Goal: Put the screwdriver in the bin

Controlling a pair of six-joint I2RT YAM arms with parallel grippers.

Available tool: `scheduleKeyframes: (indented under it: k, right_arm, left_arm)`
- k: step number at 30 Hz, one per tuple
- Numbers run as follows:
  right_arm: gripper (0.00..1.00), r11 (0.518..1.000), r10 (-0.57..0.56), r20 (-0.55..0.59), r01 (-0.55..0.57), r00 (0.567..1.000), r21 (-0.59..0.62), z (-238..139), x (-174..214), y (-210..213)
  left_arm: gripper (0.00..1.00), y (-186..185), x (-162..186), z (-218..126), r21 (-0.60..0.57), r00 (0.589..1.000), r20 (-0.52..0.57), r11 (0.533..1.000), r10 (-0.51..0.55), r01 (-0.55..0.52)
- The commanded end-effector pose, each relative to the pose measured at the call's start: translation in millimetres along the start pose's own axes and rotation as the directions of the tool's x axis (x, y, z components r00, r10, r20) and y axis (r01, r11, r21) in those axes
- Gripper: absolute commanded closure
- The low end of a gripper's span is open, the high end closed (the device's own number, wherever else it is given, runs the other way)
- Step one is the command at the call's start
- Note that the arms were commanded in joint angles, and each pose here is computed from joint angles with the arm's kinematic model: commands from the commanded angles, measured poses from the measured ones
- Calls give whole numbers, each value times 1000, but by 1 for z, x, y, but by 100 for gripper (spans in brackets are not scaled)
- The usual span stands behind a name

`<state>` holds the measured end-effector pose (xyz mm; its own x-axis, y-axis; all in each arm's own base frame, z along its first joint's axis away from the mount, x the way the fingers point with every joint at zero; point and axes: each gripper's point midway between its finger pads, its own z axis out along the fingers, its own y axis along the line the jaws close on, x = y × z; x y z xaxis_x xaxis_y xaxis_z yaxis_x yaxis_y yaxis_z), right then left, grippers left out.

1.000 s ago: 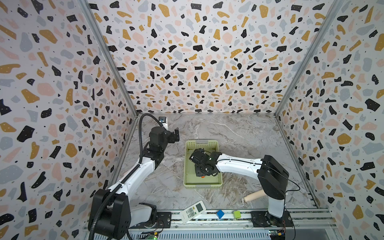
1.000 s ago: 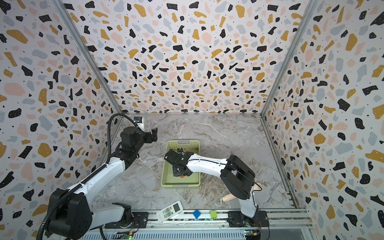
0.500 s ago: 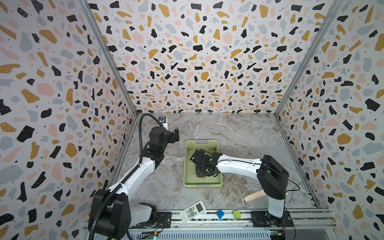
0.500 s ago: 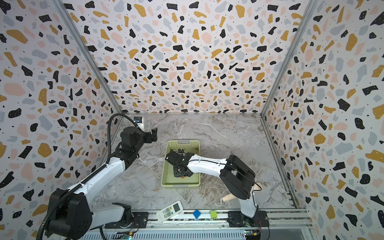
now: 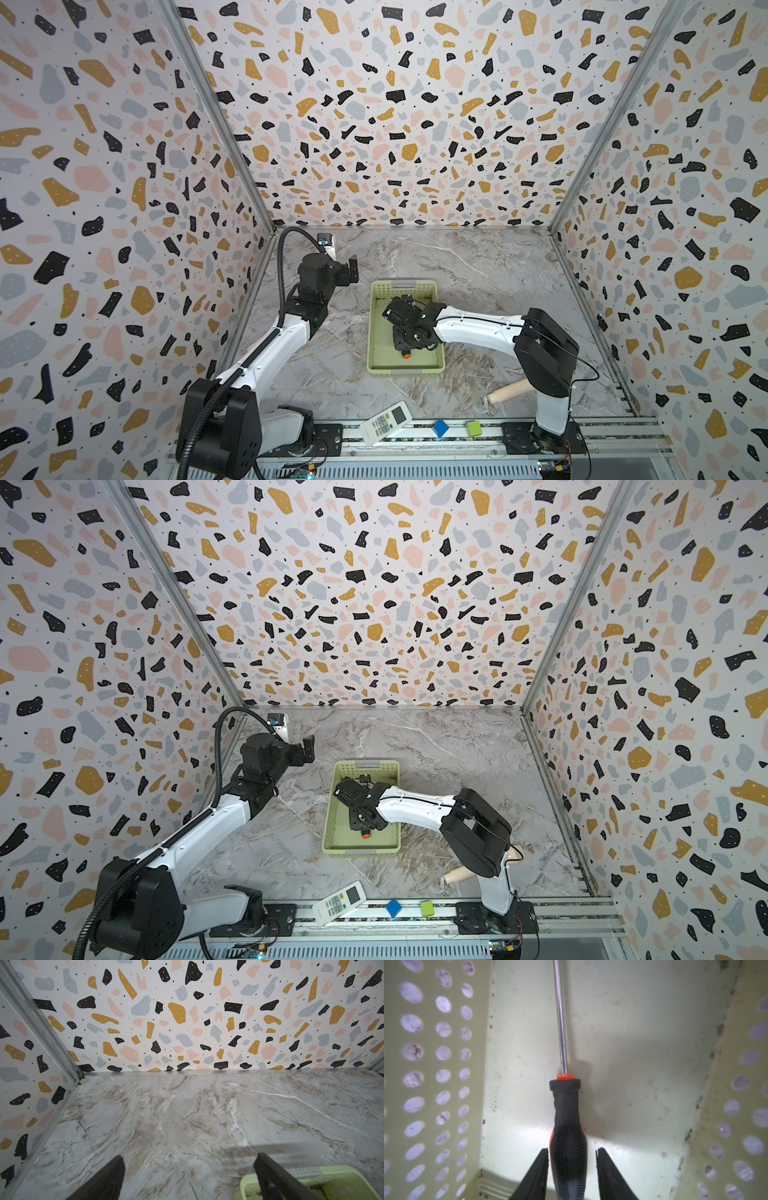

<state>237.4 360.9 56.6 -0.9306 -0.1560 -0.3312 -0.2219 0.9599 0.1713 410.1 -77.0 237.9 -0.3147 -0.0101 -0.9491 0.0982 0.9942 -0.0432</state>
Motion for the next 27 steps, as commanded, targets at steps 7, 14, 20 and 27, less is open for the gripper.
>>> scheduleKeyframes:
  k: [7,14,20,27]
  right_arm:
    - [55,1000,5,107,-4,994,-6,-49,-38,2]
    - [46,999,23,195,-17,980,-31,-87,-67,-4]
    - [11,998,62,259,-68,964,15,-114,-90,-37]
    - [1,981,177,356,-193,917,11,-143,-104,-89]
  left_arm:
    - [0,-2,-4,-3,2,1000,24,1000,14,-14]
    - [0,-1,-3,-3,-1,1000,23,1000,16,-16]
    - [0,-1,-4,-4,1,999,28,1000,18,-19]
    - [0,-7,1,-8,34,997,29,996,77,-78]
